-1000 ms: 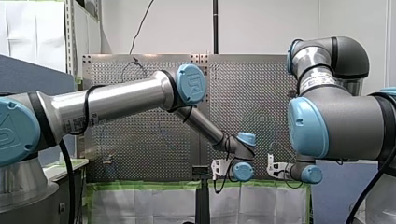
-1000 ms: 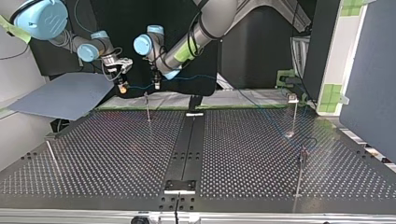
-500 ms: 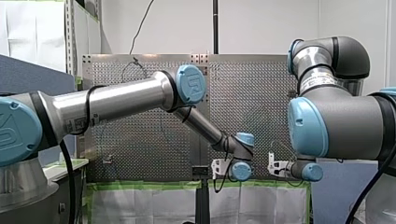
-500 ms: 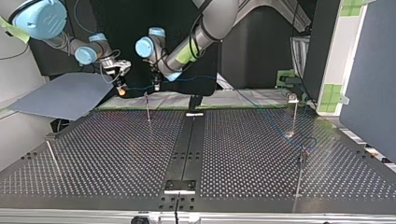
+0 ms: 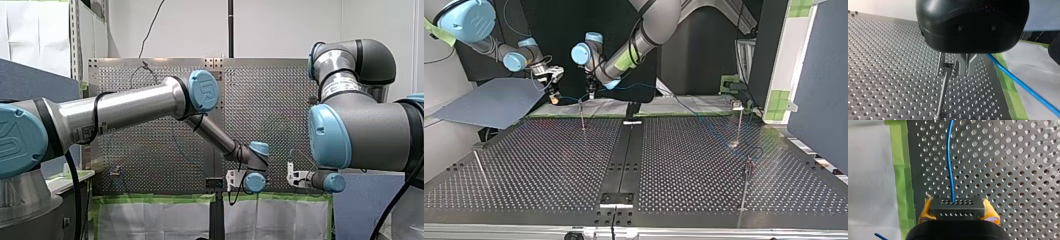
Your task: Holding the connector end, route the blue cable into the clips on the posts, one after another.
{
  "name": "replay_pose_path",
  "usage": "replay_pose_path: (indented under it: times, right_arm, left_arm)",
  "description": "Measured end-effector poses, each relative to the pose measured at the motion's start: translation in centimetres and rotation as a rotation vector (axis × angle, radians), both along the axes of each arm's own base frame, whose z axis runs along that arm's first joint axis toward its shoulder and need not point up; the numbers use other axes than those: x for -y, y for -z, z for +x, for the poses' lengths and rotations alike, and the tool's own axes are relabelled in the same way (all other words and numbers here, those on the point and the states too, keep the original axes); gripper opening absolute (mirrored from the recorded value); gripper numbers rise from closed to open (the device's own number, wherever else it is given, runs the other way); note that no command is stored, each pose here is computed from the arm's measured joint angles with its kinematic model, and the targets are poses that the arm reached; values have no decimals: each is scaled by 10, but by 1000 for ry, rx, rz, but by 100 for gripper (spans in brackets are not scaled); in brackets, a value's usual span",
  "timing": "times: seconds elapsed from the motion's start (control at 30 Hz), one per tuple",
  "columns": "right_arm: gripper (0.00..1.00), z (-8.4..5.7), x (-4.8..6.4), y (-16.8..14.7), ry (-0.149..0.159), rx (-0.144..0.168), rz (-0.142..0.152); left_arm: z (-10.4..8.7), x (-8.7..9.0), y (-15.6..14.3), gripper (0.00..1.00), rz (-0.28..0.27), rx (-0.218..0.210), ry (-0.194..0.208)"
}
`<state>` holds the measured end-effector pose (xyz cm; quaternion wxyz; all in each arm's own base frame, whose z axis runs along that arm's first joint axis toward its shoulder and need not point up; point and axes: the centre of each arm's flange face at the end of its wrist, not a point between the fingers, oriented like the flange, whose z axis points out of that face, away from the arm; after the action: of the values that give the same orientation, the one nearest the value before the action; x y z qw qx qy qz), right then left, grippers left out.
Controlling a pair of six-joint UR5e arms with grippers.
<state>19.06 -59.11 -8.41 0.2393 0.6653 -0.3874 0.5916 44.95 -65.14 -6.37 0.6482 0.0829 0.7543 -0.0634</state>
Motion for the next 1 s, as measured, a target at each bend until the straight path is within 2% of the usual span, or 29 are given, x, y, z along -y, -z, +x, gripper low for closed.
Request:
replay_pose_path:
  times: [0.23, 0.6, 0.87, 1.0]
  right_arm:
    - [0, 5, 2, -2, -23, -13, 1]
    - [0, 6, 6, -5, -25, -15, -6]
    - [0, 6, 8, -6, -22, -16, -10]
    - [0, 6, 10, -7, -21, -17, -15]
  left_arm:
    - [12, -7, 1, 0, -4, -2, -4]
    - [32, -12, 0, 0, -23, 4, 1]
    - [41, -13, 17, 0, -26, -11, 2]
    - [50, -11, 15, 0, -36, -7, 5]
